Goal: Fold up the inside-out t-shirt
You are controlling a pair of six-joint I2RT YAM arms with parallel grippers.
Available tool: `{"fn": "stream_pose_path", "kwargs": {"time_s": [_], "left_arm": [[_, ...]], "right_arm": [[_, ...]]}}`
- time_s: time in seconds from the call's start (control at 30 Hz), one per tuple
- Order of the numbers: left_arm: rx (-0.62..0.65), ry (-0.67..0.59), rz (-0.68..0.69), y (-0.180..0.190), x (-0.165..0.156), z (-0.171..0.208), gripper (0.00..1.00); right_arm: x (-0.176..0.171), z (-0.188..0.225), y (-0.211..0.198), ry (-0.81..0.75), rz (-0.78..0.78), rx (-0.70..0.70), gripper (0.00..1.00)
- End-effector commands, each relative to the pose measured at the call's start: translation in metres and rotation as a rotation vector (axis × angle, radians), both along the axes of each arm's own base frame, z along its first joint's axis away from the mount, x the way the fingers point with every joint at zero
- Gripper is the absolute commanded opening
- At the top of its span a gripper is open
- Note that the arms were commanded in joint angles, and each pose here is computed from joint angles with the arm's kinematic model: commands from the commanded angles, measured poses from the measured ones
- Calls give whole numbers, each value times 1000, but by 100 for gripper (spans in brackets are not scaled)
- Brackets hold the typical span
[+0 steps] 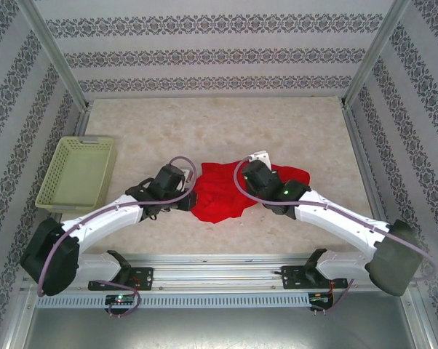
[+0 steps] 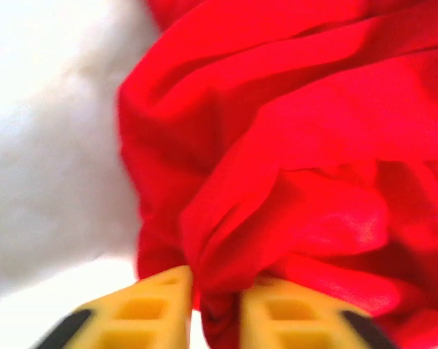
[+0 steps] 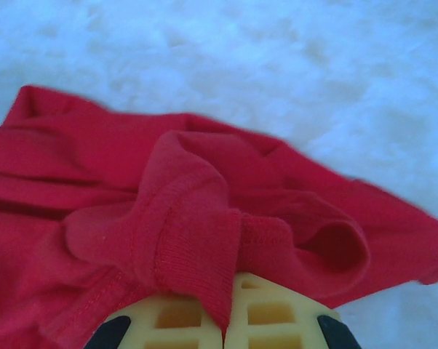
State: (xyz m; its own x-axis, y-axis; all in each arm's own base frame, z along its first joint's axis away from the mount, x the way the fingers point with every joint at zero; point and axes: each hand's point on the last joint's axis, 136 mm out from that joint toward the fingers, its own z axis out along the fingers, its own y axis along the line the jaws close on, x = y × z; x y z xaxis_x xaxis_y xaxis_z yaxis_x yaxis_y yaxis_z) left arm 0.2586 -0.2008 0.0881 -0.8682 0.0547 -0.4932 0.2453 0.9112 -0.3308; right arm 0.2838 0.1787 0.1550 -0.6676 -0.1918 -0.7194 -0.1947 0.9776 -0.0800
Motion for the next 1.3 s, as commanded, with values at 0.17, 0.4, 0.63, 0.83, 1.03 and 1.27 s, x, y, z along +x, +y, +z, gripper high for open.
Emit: {"fn": "stream_pose_path", "kwargs": {"time_s": [0.17, 0.4, 0.63, 0.83, 1.03, 1.27], "left_arm": [[308, -150, 60, 29, -6, 32, 46], [220, -108, 41, -11, -26, 44, 47], [108, -77, 54, -44, -16, 42, 46], [112, -43, 54, -51, -15, 31, 45], [128, -30, 56, -58, -9, 23, 45], [169, -55, 111, -50, 4, 21, 25]], "right_arm": [[2, 13, 41, 5, 103, 185, 0], [3, 12, 46, 15, 109, 189, 0], [0, 7, 49, 24, 117, 182, 0], [-1, 4, 46, 23, 111, 172, 0], [-2, 2, 47, 25, 117, 171, 0], [-4, 5, 47, 19, 125, 176, 0]]}}
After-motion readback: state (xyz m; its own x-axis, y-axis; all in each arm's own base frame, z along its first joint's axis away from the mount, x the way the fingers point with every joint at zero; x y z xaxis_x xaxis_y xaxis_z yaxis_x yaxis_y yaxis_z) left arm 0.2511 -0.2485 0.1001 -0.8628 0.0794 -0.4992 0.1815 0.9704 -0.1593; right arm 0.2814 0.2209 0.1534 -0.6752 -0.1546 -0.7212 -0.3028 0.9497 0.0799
